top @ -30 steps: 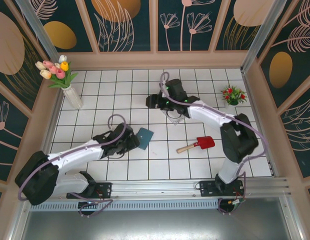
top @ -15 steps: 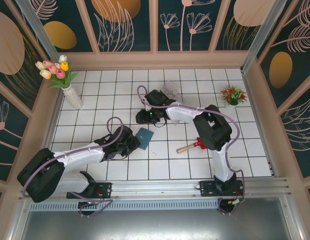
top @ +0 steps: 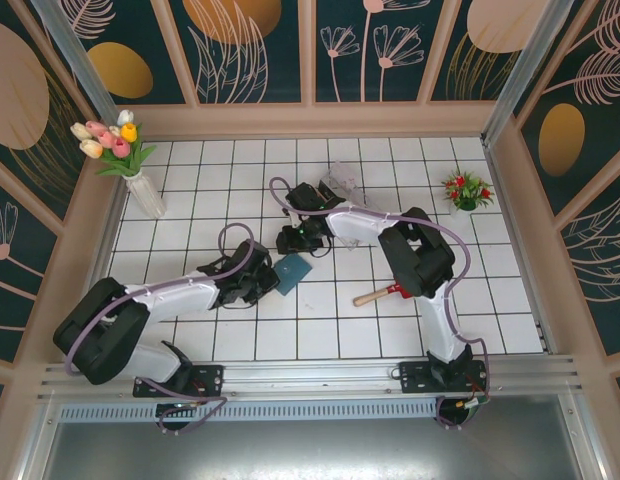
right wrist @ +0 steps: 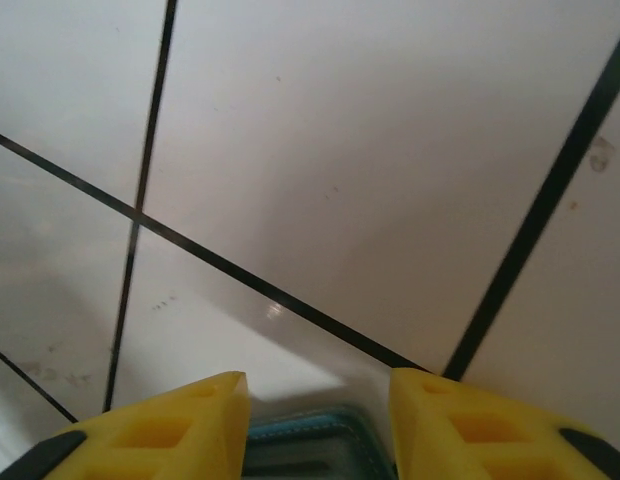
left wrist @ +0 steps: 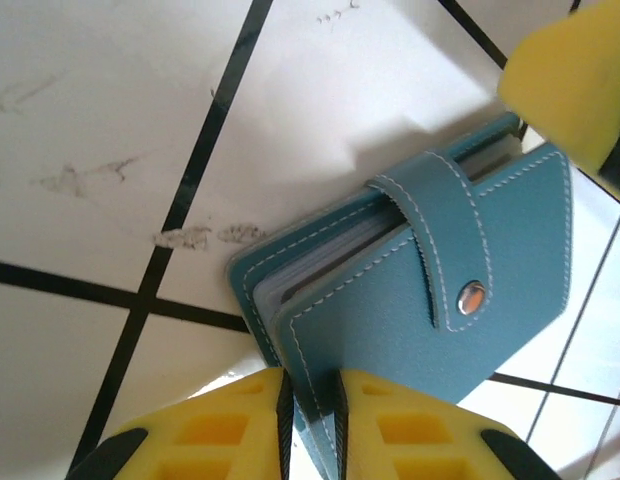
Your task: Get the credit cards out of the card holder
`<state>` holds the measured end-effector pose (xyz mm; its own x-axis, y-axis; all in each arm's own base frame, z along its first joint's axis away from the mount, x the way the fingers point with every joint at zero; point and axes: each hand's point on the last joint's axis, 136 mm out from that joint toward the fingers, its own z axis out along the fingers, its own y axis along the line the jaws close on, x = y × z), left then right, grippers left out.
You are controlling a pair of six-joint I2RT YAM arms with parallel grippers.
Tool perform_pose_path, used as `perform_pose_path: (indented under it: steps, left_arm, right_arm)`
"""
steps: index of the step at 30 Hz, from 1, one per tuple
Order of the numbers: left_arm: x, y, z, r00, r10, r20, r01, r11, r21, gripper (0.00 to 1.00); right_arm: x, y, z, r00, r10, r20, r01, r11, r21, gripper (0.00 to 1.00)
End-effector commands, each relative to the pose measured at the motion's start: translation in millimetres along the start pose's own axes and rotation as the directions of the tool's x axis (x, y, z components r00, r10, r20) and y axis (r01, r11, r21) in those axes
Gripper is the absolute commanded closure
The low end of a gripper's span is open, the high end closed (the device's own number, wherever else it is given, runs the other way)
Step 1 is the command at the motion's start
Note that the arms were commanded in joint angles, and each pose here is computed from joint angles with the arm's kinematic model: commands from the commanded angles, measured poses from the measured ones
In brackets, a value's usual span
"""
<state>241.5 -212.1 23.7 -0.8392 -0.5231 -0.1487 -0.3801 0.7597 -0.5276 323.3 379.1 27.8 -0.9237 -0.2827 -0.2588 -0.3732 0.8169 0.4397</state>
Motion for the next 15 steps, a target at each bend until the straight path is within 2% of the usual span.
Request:
perform_pose_path:
  steps: [1,7,15]
  left_arm:
    - [-4.2,5.9,3.0,0.998,0.057,-0.004,-0.057,0.997,-0.056,0.80]
    - [-13.6,11.5,8.9,0.997,0.082,0.001,-0.082,0.993,-0.091,0.81]
    - [-23.3,-2.6,26.2,0.985,0.172,-0.024,-0.174,0.977,-0.126,0.75]
  right_arm:
    - [6.4,-8.2,-0.1,1.000,0.000,-0.024,0.001,0.998,0.058,0.63]
    - [19.9,-16.9,-8.1,0.999,0.014,-0.042,-0.010,0.996,0.094,0.67]
    - [49.7,-18.8,-26.1,0.996,0.011,-0.094,-0.004,0.997,0.073,0.62]
